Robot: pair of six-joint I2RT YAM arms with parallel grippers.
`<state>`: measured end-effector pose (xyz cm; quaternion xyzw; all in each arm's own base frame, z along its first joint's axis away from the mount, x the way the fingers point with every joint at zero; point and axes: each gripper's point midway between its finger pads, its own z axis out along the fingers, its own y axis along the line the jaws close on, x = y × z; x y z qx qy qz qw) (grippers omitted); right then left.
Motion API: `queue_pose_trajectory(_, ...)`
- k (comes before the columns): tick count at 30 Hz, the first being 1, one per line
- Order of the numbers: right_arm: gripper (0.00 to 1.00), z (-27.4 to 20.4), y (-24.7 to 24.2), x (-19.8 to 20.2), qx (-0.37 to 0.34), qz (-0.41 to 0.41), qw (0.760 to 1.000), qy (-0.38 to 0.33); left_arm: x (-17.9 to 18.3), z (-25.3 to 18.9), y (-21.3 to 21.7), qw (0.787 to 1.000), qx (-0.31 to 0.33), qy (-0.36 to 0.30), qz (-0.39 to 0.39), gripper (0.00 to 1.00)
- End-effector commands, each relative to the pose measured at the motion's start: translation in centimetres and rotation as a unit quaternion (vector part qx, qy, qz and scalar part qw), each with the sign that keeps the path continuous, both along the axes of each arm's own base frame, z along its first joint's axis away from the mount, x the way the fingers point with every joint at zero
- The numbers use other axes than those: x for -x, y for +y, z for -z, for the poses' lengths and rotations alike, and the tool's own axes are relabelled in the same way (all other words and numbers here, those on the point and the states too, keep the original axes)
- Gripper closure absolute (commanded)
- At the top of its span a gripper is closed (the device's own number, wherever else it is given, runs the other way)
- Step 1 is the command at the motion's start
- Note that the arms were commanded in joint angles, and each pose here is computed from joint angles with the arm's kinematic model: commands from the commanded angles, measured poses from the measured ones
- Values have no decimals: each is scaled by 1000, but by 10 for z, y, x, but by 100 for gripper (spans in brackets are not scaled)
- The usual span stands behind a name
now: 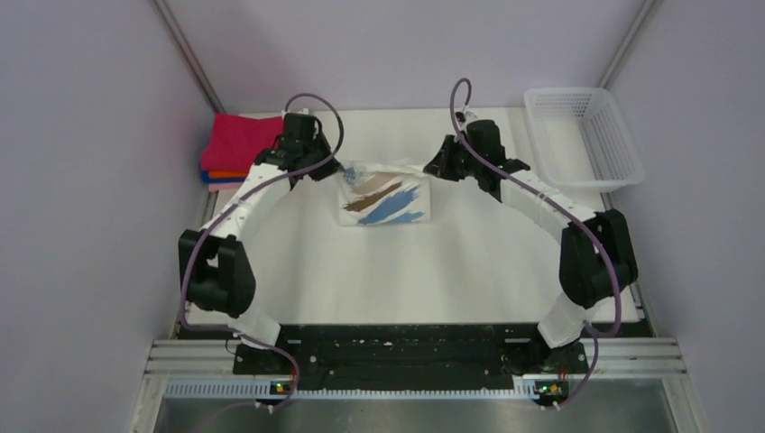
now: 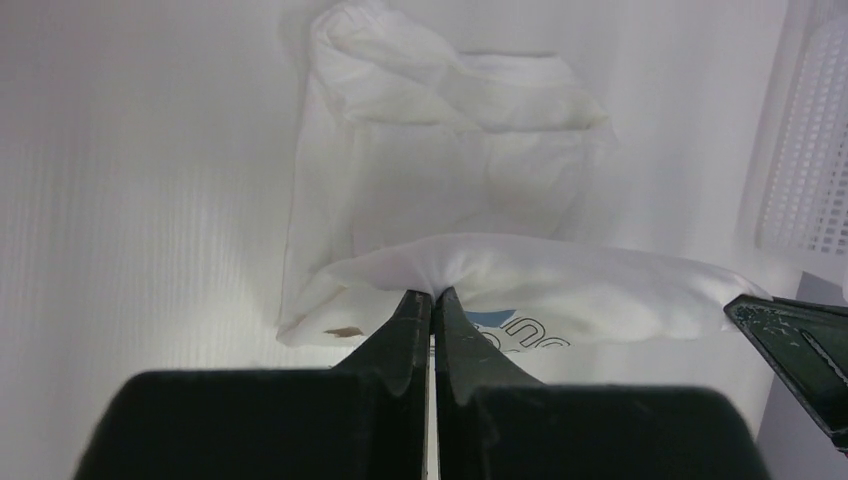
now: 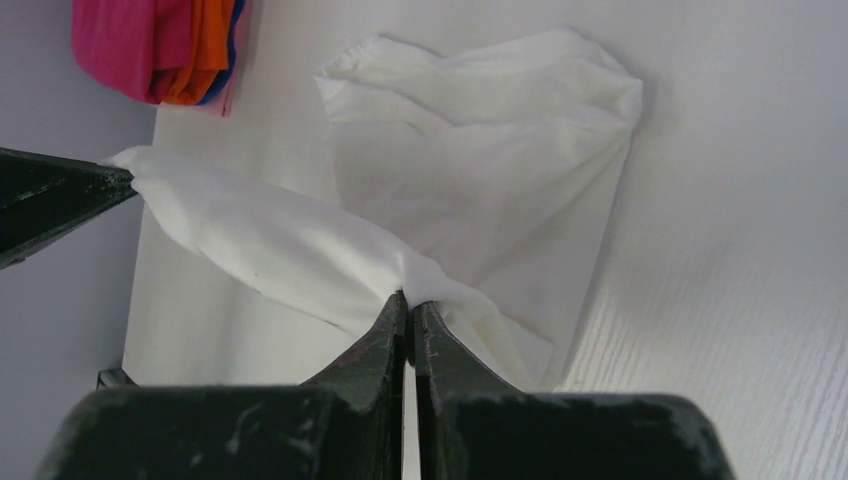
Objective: Fold and stack the t-shirts
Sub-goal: Fold the long partially folded tshirt into a neat square
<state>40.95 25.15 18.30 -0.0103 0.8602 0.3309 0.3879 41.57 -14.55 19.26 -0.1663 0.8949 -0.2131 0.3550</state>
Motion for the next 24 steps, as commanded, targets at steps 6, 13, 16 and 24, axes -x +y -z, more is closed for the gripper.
queue_pose_trajectory(6,100,16,-4,-74,-2,24,1000,-15,-76,27,13,1000,-21,6,-5,100)
queue_pose_trajectory(13,100,65,-8,-116,14,43,999,13,-120,59,4,1000,5,6,10,100)
queue_pose_trajectory(16,100,82,-12,-131,22,56,998,20,-136,74,1,1000,9,15,13,100)
queue_pose_trajectory(24,34,98,-16,-159,39,39,998,24,-164,70,-11,999,32,8,24,39)
